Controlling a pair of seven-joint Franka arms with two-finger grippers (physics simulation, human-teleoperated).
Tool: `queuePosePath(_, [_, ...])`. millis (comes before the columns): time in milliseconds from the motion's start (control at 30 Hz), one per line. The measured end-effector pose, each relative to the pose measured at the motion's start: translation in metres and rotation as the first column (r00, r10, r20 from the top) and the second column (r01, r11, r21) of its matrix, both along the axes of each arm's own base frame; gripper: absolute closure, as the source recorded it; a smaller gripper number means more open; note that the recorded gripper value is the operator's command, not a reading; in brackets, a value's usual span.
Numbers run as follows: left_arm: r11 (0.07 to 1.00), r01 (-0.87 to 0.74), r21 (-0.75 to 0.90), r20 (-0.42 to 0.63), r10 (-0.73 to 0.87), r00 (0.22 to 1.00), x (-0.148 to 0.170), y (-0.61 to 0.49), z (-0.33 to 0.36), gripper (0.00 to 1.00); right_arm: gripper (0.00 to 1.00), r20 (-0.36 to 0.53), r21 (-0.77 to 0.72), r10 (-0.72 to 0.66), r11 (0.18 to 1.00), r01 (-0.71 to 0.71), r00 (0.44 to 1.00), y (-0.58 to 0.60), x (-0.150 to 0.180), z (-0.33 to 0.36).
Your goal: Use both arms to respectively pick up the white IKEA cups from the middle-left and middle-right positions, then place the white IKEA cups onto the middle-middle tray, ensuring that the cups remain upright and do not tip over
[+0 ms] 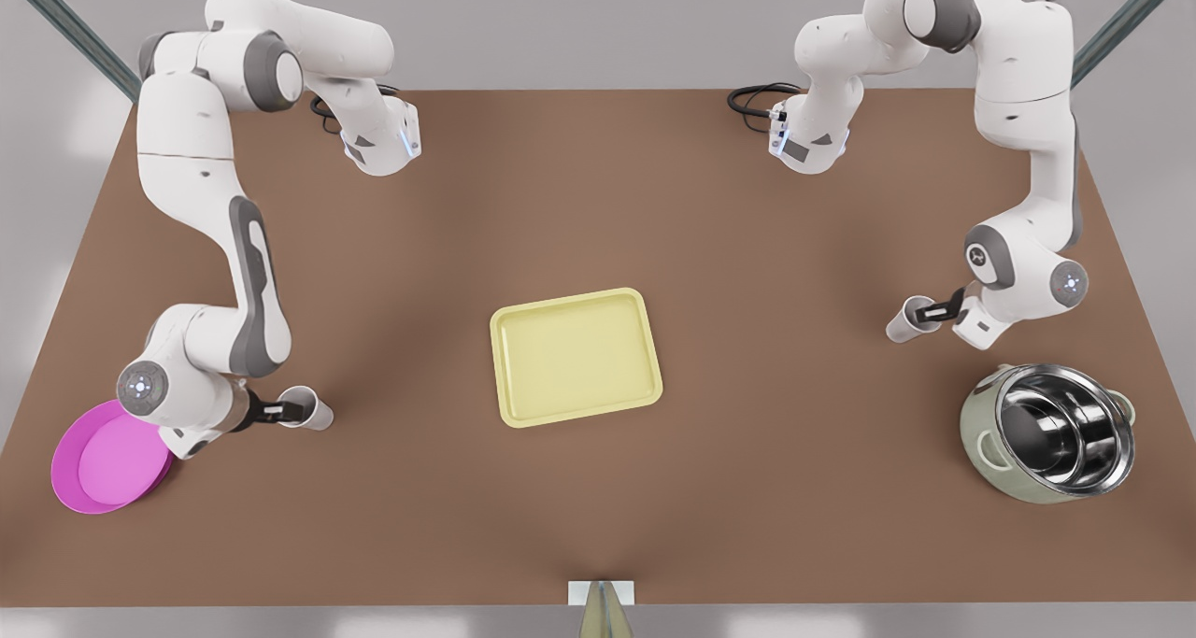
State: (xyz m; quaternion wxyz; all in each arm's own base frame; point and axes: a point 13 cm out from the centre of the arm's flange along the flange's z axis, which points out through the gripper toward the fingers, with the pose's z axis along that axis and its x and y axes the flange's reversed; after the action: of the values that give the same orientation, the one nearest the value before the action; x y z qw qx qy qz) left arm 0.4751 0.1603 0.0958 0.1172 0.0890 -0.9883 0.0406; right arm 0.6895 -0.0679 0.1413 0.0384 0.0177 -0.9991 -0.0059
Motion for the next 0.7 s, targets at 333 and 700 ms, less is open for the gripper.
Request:
queuePosePath(333, [0.966, 0.251, -0.057, 0.167, -0.239, 0.957, 0.107, -0.171, 0.07, 0.79, 0.0, -0.016, 0.01, -0.019, 1.0, 0.02, 1.0, -0.011, -0.006, -0.036])
queuePosePath(700, [0.959, 0.261, -0.112, 0.171, -0.24, 0.956, 0.117, -0.524, 0.066, 0.79, 0.79, -0.019, 0.022, 0.009, 1.0, -0.008, 1.0, 0.0, -0.007, -0.041])
